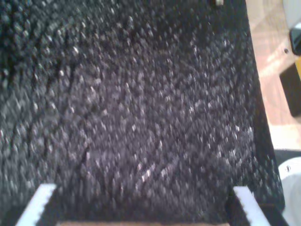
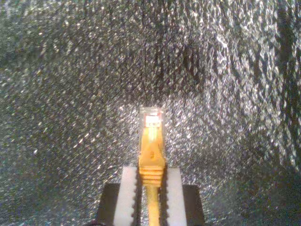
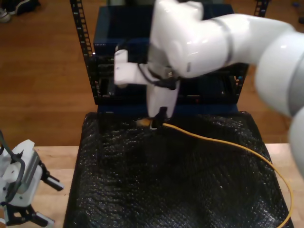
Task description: Grab the cable and plug it in
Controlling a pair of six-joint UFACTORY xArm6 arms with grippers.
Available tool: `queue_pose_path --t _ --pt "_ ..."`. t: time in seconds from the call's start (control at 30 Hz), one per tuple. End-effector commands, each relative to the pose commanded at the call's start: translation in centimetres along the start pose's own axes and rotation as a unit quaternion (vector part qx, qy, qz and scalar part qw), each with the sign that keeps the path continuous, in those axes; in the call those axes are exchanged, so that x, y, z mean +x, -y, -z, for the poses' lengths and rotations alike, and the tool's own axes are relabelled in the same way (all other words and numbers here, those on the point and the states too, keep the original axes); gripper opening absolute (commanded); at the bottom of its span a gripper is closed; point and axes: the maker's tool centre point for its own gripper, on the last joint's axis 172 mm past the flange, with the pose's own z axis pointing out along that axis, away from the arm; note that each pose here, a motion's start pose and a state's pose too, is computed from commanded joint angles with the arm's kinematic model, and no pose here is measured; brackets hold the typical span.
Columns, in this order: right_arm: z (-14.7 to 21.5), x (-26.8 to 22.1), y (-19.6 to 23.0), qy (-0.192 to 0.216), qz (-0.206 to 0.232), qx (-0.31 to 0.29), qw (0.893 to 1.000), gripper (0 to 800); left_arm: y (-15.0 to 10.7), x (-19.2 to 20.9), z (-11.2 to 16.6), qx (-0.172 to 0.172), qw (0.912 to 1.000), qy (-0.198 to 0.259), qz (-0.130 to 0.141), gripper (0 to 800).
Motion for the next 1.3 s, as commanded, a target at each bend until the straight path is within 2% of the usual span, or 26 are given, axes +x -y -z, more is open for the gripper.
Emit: queue_pose_path --t 0.07,0.2,0.43,0.7,1.0,1.3 --pt "0.6 -0.8 0.4 -0.012 -0.010 0.010 1.000 4 0.6 1.6 -0.3 -0.003 0.9999 -0.006 -0.009 800" --pt "1.7 -1.8 1.3 -0.031 -0.014 0.019 0.999 4 1.5 4.7 -1.3 -0.015 0.9998 -0.015 -0.007 800" --pt "4.8 -2.9 2.3 -0.063 -0.029 -0.002 0.998 4 3.8 10.7 -2.5 -0.026 0.9984 -0.047 -0.021 800" --pt "6.5 -4.2 3.6 -0.079 -0.039 -0.005 0.996 4 7.9 15.5 -0.8 0.004 0.9929 -0.116 -0.027 800" --pt "6.2 -4.6 4.9 -0.100 -0.050 0.007 0.994 4 8.1 21.3 -1.6 -0.005 0.9868 -0.145 -0.072 800" --pt "7.2 -4.1 5.3 -0.112 -0.048 0.000 0.993 4 8.6 25.2 -1.4 -0.001 0.9776 -0.198 -0.071 800"
